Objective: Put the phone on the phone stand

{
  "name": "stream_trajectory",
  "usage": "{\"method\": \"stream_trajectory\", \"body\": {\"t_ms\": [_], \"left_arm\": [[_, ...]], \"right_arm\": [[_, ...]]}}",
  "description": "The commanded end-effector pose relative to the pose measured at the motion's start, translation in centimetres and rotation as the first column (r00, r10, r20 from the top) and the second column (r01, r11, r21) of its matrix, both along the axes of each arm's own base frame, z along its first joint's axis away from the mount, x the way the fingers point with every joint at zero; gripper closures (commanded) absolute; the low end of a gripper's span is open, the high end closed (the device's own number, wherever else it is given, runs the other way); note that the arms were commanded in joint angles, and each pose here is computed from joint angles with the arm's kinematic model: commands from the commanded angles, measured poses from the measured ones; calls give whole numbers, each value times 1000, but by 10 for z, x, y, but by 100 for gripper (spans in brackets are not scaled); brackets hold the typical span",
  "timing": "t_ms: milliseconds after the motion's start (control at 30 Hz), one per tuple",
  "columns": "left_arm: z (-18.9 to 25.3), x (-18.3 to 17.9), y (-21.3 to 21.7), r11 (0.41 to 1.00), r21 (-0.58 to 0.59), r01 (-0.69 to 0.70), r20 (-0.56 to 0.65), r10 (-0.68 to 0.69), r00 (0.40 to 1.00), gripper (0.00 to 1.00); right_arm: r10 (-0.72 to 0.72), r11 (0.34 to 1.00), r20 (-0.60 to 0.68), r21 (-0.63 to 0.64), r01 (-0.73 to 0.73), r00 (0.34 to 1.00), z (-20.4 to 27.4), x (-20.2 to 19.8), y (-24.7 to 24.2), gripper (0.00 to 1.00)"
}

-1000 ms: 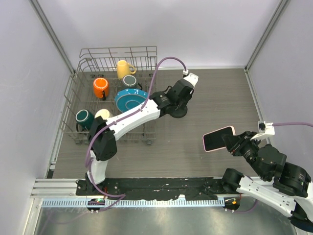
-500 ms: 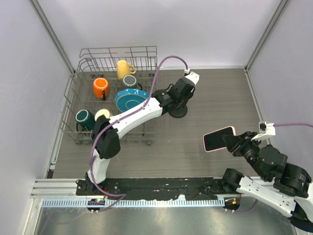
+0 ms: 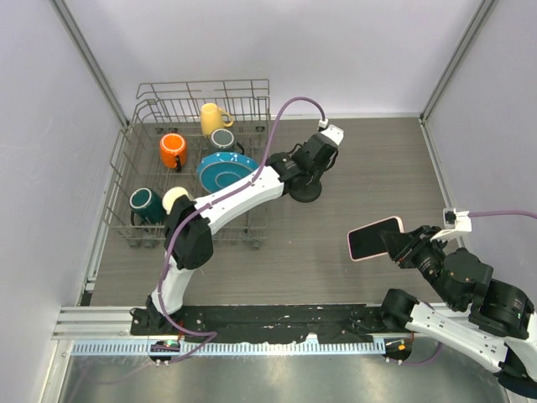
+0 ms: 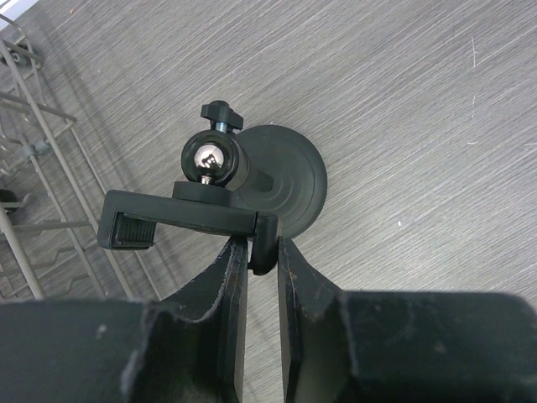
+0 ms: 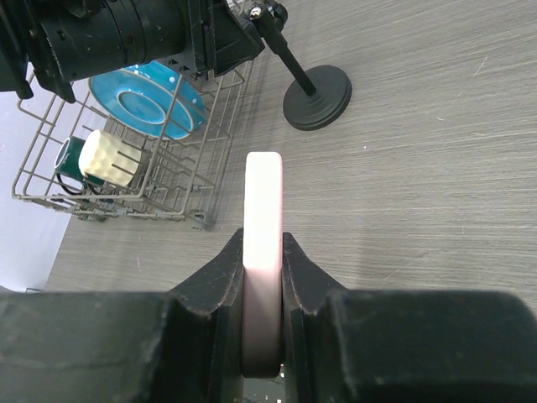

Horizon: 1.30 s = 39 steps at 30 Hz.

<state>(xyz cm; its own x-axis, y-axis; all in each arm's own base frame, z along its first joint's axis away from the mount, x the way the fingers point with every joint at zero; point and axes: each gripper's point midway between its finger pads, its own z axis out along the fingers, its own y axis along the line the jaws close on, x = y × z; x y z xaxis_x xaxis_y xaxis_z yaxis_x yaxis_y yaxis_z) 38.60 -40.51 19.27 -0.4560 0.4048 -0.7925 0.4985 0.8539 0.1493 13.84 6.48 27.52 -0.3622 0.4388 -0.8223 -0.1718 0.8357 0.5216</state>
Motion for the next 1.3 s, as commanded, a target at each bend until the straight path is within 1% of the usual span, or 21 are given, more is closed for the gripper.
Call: {"method": "stream_trajectory", "body": {"t_ms": [0,33,133,233,267,300,333,367,433,467,633,767,833,900,967,1033,1067,1100,1167,1267], "left_arm": [[13,10,7,999,24,-36,51,35,998,98],[17,9,8,999,28,-28,58,27,998,100],[19,2,10,999,46,-24,61,21,998,100],[25,-11,13,998,56,-24,53,21,998,100],[31,-17,14,999,44,-25,51,23,998,100],[27,-25,16,998,59,-22,41,19,999,100],[29,-35,13,998,57,-10,41,7,999,100],[40,-44,13,999,35,-5,52,3,999,100],[37,-57,15,999,34,3,44,-4,999,100],[39,-69,9,1000,12,25,30,-25,999,100],[50,-111,10,994,-60,90,-19,-91,996,100],[53,-142,8,986,-55,159,-28,-161,987,100],[54,-163,4,975,-55,215,-31,-217,976,100],[45,-177,3,967,-54,248,-48,-251,967,100],[50,-184,3,962,-87,258,-47,-263,964,100],[42,-191,5,958,-102,269,-57,-276,959,100],[53,-193,3,949,-156,274,-29,-281,959,100],[45,-195,6,948,-153,278,-35,-286,958,100],[46,-198,6,940,-186,287,-18,-295,955,100],[42,-203,8,939,-180,294,-39,-305,951,100]], "right_arm": [[-11,994,67,110,4,998,30,6,7,100],[-8,994,65,106,1,998,29,6,8,99],[-9,994,67,107,2,998,29,7,9,99],[-8,995,69,103,1,998,29,7,10,99],[-10,995,67,100,3,998,28,8,10,99],[-10,995,66,97,3,998,26,8,11,99],[-9,995,64,95,3,998,26,9,11,100],[-4,996,64,91,-2,998,25,8,12,99],[-2,996,65,88,-4,998,25,9,13,100],[-2,996,65,90,-4,998,25,9,13,100],[-2,996,68,92,-4,998,27,8,12,99],[2,995,68,98,-8,998,26,7,12,99],[11,995,68,97,-17,998,26,7,14,99],[15,995,69,99,-22,997,27,6,15,99],[20,995,68,101,-26,997,27,6,15,99],[22,995,68,98,-28,997,27,6,16,99],[22,995,68,99,-28,997,27,6,16,99],[25,995,66,97,-31,997,27,6,16,99],[39,995,65,94,-45,997,27,5,19,99],[96,990,77,91,-103,992,30,1,29,99]]}}
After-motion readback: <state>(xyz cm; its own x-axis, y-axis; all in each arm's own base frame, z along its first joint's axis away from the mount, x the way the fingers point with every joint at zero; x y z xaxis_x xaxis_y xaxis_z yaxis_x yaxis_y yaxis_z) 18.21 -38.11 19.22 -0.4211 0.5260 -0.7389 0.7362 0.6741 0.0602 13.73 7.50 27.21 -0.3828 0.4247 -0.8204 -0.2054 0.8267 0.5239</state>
